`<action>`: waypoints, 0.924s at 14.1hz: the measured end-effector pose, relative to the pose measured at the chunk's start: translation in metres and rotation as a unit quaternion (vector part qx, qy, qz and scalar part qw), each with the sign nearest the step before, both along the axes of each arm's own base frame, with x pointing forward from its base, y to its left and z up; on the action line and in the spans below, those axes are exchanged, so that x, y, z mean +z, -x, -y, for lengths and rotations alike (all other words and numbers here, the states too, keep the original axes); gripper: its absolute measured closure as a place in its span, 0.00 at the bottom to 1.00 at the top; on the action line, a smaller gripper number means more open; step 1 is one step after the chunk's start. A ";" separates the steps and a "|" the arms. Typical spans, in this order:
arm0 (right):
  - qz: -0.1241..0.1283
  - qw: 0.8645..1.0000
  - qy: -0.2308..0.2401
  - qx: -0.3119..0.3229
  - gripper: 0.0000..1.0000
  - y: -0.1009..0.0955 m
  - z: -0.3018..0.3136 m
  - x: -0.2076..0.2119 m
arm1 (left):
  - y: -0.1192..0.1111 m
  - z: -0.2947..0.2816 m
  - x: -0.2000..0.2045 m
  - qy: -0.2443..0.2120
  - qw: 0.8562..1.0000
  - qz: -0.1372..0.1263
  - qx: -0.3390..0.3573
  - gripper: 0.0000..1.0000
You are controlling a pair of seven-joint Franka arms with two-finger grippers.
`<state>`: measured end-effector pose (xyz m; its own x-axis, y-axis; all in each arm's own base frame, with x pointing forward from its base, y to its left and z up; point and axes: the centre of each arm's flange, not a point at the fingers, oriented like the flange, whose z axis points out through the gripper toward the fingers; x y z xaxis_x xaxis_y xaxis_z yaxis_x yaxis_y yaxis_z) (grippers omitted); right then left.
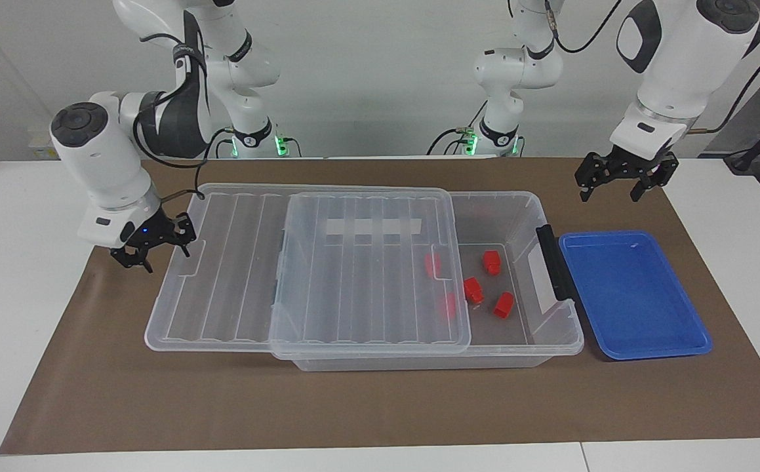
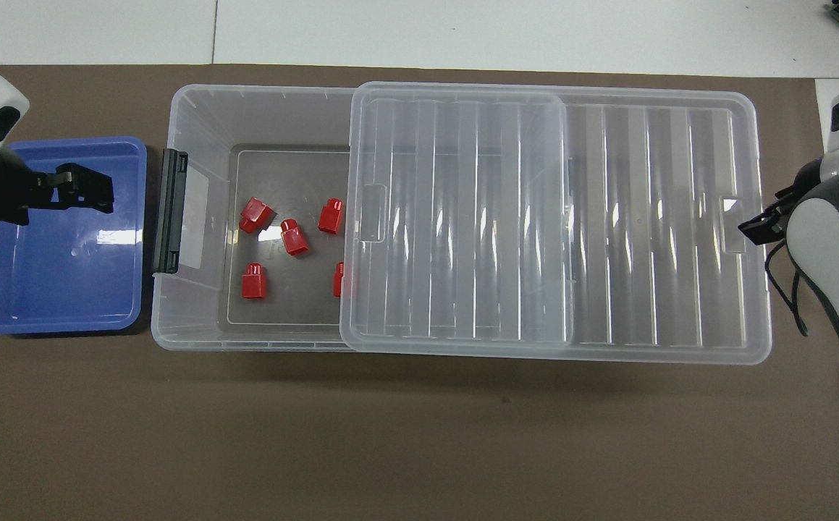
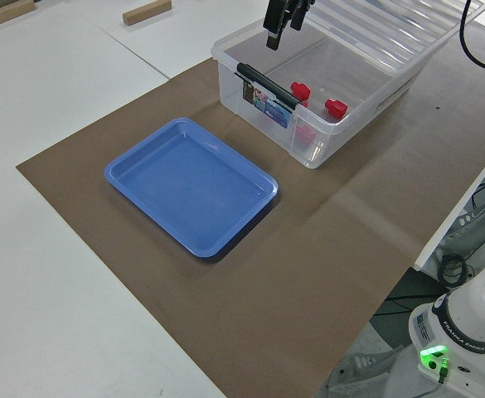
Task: Place red block in blue tray from box
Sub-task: 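Reach the left gripper into the box and grasp a red block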
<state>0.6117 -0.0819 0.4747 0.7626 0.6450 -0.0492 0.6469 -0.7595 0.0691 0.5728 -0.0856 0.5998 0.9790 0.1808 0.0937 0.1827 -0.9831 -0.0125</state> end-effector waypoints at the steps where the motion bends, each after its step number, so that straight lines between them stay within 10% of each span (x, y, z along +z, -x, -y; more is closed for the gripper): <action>1: -0.001 1.000 0.001 0.006 0.24 0.000 0.003 0.000 | 0.000 0.021 -0.005 0.007 0.999 0.014 0.028 0.00; 13: 0.009 1.000 -0.003 -0.012 0.17 0.007 -0.007 0.033 | -0.025 0.160 -0.189 -0.009 0.994 -0.012 0.113 0.00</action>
<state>0.6049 -0.0746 0.5073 0.7787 0.6266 -0.0315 0.6269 -0.7753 0.0771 0.5977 -0.2459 0.4108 0.9158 0.3943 0.0760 0.3978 -0.9167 -0.0372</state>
